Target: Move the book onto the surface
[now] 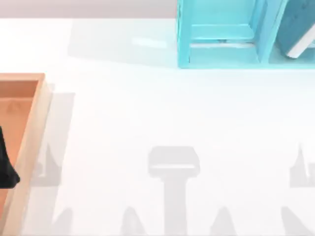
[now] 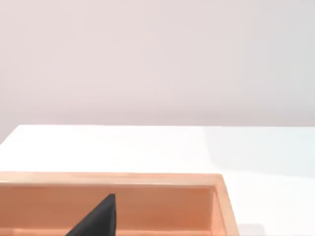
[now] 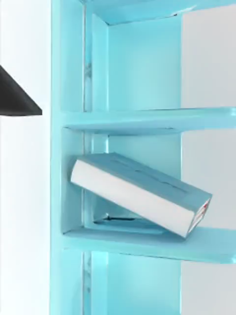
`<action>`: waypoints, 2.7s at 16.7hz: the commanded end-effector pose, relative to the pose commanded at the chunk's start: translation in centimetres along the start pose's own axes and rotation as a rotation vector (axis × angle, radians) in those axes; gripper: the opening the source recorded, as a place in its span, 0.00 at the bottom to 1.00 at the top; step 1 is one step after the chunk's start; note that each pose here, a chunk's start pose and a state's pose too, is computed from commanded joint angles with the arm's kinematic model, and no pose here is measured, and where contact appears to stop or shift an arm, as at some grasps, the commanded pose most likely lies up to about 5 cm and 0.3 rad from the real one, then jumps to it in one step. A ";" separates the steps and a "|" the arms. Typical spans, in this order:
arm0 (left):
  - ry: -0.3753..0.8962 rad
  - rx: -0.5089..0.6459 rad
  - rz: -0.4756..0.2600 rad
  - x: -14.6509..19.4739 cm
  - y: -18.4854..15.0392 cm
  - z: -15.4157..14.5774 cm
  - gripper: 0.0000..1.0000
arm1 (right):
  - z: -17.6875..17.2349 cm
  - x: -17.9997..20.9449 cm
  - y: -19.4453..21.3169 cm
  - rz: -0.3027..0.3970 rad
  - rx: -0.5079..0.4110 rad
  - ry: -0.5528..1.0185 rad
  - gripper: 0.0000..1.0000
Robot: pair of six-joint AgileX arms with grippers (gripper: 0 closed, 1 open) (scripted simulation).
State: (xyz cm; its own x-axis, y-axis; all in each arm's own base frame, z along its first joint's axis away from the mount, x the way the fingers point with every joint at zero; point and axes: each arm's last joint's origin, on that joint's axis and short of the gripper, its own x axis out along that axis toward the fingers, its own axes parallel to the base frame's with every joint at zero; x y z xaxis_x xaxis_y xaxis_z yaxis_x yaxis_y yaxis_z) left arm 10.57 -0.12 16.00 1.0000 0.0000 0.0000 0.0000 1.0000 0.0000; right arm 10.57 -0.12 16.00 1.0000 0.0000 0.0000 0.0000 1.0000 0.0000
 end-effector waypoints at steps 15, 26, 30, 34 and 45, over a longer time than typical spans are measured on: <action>0.000 0.000 0.000 0.0 0.0 0.0 1.00 | 5.0 9.3 -0.4 0.032 0.179 0.101 1.00; 0.000 0.000 0.000 0.0 0.0 0.0 1.00 | -4.6 25.8 -2.6 0.039 0.348 0.128 1.00; 0.000 0.000 0.000 0.0 0.0 0.0 1.00 | -6.8 27.0 -3.0 0.037 0.391 0.125 1.00; 0.000 0.000 0.000 0.0 0.0 0.0 1.00 | -6.9 27.0 -3.0 0.037 0.392 0.125 1.00; 0.000 0.000 0.000 0.0 0.0 0.0 1.00 | -7.8 34.6 -2.6 0.037 0.393 0.123 1.00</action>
State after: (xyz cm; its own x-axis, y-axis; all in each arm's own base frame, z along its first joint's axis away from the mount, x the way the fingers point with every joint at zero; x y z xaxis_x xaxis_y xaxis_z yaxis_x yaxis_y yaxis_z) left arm 10.57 -0.12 16.00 1.0000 0.0000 0.0000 0.0000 1.0000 0.0000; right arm 45.13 -2.73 8.23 0.9918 0.0603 -0.1125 -0.0126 0.9233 0.3838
